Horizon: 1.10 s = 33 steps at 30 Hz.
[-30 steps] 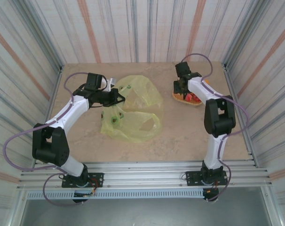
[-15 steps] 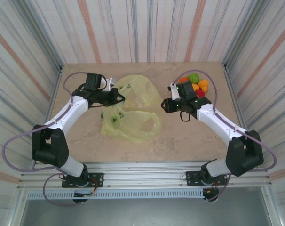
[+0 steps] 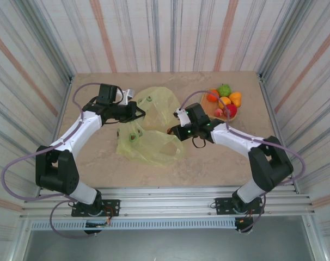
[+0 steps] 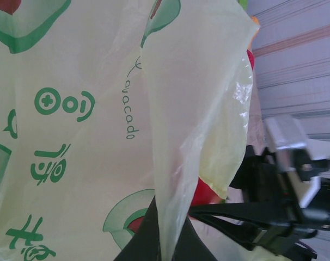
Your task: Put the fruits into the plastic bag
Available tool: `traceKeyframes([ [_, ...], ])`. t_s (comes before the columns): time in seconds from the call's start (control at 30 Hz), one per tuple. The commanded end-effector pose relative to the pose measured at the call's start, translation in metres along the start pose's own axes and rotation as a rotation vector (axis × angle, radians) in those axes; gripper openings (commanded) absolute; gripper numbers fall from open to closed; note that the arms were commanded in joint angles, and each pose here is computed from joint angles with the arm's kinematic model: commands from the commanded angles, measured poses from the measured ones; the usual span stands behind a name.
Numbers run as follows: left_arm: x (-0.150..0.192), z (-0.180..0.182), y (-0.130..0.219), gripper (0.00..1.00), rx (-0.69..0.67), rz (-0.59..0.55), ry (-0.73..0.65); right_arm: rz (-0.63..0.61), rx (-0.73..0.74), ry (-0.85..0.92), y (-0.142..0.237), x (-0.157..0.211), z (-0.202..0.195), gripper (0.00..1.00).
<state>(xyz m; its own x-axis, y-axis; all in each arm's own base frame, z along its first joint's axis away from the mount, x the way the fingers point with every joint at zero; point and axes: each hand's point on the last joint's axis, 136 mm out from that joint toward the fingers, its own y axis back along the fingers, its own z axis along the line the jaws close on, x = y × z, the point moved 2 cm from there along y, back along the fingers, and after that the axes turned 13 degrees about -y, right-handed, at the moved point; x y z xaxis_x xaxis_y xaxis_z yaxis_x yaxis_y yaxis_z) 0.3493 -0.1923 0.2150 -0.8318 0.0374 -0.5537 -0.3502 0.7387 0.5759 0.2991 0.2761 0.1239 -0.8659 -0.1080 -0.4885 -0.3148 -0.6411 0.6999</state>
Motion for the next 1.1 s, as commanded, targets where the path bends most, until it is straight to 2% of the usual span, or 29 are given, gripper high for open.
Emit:
traceKeyframes([
  [0.0,-0.003,-0.017,0.005,0.0,0.051,-0.015,-0.032,-0.09,-0.088,0.067,-0.018,-0.02,0.032,0.43],
  [0.27,-0.002,-0.02,0.004,0.0,0.059,-0.009,-0.037,-0.283,-0.061,-0.014,-0.048,-0.041,0.047,0.45],
  [0.43,-0.002,-0.02,0.003,0.0,0.06,-0.006,-0.033,-0.392,-0.009,-0.198,-0.065,-0.05,0.039,0.47],
  [0.57,-0.001,-0.02,0.003,0.0,0.061,-0.006,-0.034,-0.464,0.088,-0.335,-0.082,-0.053,0.029,0.46],
  [0.7,-0.002,-0.02,0.003,0.0,0.061,-0.009,-0.036,-0.517,0.044,-0.413,-0.092,-0.059,0.034,0.48],
  [0.8,-0.001,-0.02,0.003,0.0,0.062,-0.007,-0.034,-0.531,0.027,-0.453,-0.098,-0.063,0.038,0.51],
  [1.07,-0.002,-0.022,0.004,0.0,0.065,-0.01,-0.037,-0.457,-0.094,-0.454,-0.112,-0.069,0.055,0.71],
])
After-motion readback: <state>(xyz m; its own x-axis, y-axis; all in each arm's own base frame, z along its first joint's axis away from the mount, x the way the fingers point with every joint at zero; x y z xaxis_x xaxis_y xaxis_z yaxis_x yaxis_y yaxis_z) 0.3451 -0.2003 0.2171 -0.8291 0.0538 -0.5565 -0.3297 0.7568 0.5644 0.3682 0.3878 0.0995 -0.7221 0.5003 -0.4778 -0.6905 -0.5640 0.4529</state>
